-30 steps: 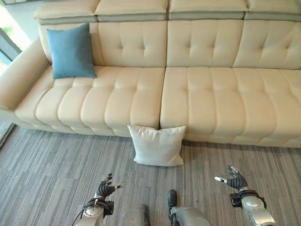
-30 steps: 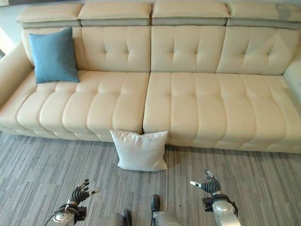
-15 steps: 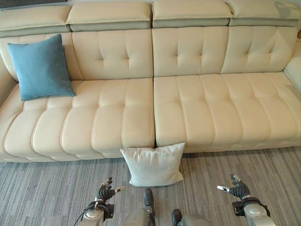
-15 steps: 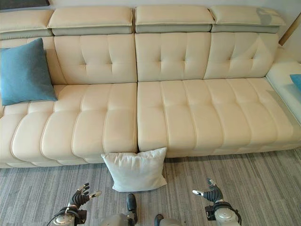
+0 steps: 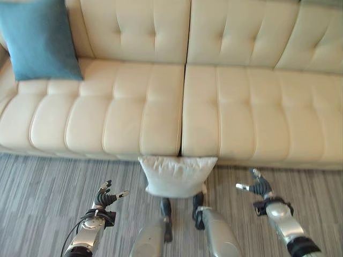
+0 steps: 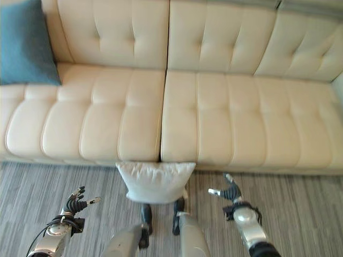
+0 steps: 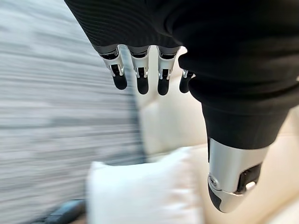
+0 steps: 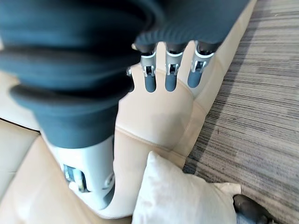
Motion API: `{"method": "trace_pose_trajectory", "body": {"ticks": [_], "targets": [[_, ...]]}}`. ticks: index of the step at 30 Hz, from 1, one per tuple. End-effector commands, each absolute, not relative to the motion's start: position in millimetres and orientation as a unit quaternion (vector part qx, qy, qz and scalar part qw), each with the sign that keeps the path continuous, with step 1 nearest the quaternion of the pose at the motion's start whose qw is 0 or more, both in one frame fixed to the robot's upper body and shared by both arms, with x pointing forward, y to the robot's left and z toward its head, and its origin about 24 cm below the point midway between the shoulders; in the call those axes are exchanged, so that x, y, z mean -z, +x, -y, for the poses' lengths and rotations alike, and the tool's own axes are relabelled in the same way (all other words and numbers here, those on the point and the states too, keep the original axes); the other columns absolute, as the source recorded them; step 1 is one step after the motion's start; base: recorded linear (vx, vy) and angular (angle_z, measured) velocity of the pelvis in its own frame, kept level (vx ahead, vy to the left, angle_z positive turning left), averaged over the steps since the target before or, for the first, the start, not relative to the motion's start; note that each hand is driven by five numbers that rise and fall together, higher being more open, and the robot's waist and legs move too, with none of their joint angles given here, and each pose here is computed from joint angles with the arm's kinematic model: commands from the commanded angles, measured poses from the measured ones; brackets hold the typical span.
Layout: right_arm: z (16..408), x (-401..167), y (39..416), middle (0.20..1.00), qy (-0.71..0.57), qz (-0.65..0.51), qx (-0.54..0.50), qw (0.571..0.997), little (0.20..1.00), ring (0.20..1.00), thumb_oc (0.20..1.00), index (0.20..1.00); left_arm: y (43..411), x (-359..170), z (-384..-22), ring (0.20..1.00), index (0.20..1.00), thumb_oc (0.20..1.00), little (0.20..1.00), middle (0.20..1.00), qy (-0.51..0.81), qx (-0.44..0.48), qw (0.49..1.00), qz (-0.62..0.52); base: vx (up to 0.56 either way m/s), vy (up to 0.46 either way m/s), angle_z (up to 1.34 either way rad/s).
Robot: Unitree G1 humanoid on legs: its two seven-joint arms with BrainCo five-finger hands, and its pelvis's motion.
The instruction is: Pick up all the scattered cushions and arrange them neatly on the sofa.
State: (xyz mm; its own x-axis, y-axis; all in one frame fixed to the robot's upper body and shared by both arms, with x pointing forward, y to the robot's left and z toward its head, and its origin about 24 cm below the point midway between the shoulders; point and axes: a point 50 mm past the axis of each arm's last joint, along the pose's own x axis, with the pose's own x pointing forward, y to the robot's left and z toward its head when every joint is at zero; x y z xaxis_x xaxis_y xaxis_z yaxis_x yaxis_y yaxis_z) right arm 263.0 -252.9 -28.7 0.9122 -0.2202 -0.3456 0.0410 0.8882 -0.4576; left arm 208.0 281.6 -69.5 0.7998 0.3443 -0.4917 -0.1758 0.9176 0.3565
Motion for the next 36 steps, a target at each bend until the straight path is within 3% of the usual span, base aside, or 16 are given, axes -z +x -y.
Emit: {"method": "trace_pose_trajectory", "body": {"ticks": [1,7,16,21,22,23,24,26,27,36], "targets": [[262.0,21.7,265.6,1.000,-0.241,-0.179,0.094,0.949,1.000,1.000,1.000,1.000,226.8,48.4,-293.5,1.000,1.000,1.000,1.000,1.000,0.121,-0.194,0.948,-0.223,-0.03,-0.074,0.09],[260.7,-20.9,315.4,1.000,-0.228,-0.117,0.134,0.957,1.000,1.000,1.000,1.000,269.1,13.1,-300.7,1.000,1.000,1.000,1.000,1.000,0.073,-0.249,0.954,-0.150,-0.13,-0.044,-0.06],[237.9,-116.3,381.2,1.000,-0.215,0.004,0.149,0.965,1.000,1.000,1.000,1.000,337.5,-80.5,-301.6,1.000,1.000,1.000,1.000,1.000,0.102,-0.233,0.967,-0.018,-0.10,-0.003,-0.08],[178.7,-171.7,406.9,1.000,-0.187,0.090,0.094,0.974,1.000,1.000,1.000,1.000,369.7,-126.8,-279.3,1.000,1.000,1.000,1.000,1.000,0.100,-0.209,0.972,0.037,-0.02,-0.004,-0.01],[142.8,-186.0,411.2,1.000,-0.163,0.116,0.054,0.978,1.000,1.000,1.000,1.000,381.2,-138.0,-264.6,1.000,1.000,1.000,1.000,1.000,0.086,-0.199,0.975,0.046,-0.01,-0.009,-0.05],[122.4,-192.3,411.3,0.492,-0.150,0.129,0.028,0.980,0.492,0.492,0.492,0.492,386.4,-144.3,-257.2,1.000,1.000,1.000,1.000,1.000,0.079,-0.196,0.976,0.053,0.00,-0.007,-0.05],[108.9,-195.2,410.4,0.200,-0.142,0.138,0.013,0.980,0.200,0.200,0.200,0.200,389.7,-149.1,-249.7,0.200,0.200,0.200,0.200,0.200,0.073,-0.189,0.977,0.062,0.00,0.000,0.00],[92.2,-193.8,407.6,0.200,-0.130,0.143,-0.011,0.981,0.200,0.200,0.200,0.200,392.2,-150.4,-240.9,0.200,0.200,0.200,0.200,0.200,0.072,-0.180,0.979,0.067,-0.01,0.005,0.02],[57.2,-193.3,396.6,0.200,-0.107,0.165,-0.069,0.978,0.200,0.200,0.200,0.200,394.2,-156.7,-220.0,0.200,0.200,0.200,0.200,0.200,0.061,-0.150,0.982,0.096,-0.02,0.013,0.04],[51.3,-183.1,373.4,0.200,-0.090,0.203,-0.117,0.968,0.200,0.200,0.200,0.200,378.1,-173.8,-171.6,0.200,0.200,0.200,0.200,0.200,0.016,-0.075,0.978,0.194,-0.03,0.025,0.07]]}}
